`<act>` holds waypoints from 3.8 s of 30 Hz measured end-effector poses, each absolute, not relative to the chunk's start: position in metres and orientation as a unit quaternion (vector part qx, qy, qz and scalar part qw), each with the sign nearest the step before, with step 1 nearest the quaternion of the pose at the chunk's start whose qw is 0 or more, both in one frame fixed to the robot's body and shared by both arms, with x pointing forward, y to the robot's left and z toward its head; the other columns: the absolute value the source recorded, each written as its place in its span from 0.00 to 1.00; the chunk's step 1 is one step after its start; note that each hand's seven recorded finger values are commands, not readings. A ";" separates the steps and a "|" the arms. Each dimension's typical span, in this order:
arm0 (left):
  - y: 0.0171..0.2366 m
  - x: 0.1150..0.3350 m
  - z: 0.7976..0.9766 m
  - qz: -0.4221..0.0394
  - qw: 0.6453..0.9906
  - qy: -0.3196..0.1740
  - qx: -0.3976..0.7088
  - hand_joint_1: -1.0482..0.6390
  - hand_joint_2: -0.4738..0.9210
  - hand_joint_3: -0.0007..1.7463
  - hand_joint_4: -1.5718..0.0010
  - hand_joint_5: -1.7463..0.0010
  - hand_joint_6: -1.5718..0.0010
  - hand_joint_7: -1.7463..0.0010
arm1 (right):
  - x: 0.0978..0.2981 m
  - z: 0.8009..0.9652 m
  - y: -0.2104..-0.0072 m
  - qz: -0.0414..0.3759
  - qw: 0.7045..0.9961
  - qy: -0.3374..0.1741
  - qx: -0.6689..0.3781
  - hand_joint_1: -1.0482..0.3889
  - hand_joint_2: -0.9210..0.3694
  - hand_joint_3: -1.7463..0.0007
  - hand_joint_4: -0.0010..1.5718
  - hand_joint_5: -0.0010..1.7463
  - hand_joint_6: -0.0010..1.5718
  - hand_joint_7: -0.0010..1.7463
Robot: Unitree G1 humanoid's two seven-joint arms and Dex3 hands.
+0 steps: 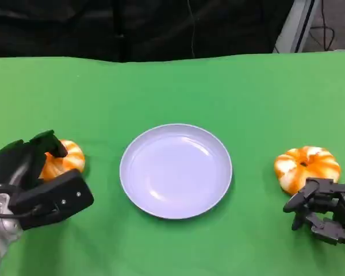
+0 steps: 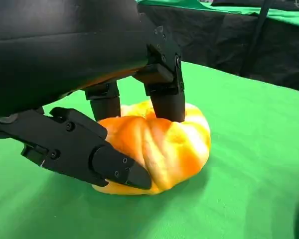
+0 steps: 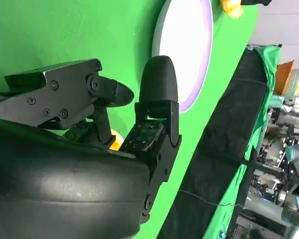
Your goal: Grasp the bread from the table and place it into the plate.
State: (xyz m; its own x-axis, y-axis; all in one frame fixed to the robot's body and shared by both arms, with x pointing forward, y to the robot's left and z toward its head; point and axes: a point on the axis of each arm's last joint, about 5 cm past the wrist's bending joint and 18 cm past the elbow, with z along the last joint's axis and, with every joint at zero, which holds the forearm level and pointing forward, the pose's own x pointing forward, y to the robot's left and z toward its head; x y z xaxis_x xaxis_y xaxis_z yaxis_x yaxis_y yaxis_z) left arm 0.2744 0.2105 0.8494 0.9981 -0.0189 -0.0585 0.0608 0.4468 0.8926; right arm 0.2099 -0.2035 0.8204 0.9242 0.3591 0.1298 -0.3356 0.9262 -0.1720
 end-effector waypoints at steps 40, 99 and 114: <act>0.188 0.271 0.865 -0.011 0.861 -0.133 0.490 0.55 1.00 0.15 0.69 0.04 0.62 0.23 | 0.210 0.820 -0.203 0.178 0.978 -0.079 -0.074 0.79 0.07 0.65 0.58 0.78 0.61 0.55; 0.095 0.278 0.880 -0.153 0.865 -0.218 0.426 0.56 1.00 0.14 0.67 0.01 0.60 0.21 | 0.210 0.820 -0.199 0.176 0.977 -0.085 -0.082 0.76 0.09 0.64 0.58 0.76 0.62 0.52; 0.083 0.279 0.874 -0.188 0.870 -0.190 0.413 0.56 1.00 0.14 0.62 0.06 0.54 0.28 | 0.210 0.820 -0.197 0.176 0.977 -0.083 -0.085 0.77 0.09 0.65 0.58 0.76 0.62 0.51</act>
State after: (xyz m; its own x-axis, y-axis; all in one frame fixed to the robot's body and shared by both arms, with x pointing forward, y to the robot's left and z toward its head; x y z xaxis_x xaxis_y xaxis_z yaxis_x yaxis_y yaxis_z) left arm 0.2790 0.0827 0.8739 0.8570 -0.4843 0.1760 0.1698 0.5879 0.7909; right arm 0.2102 -0.1972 0.8202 0.9243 0.3575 0.1334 -0.3292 0.9239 -0.1952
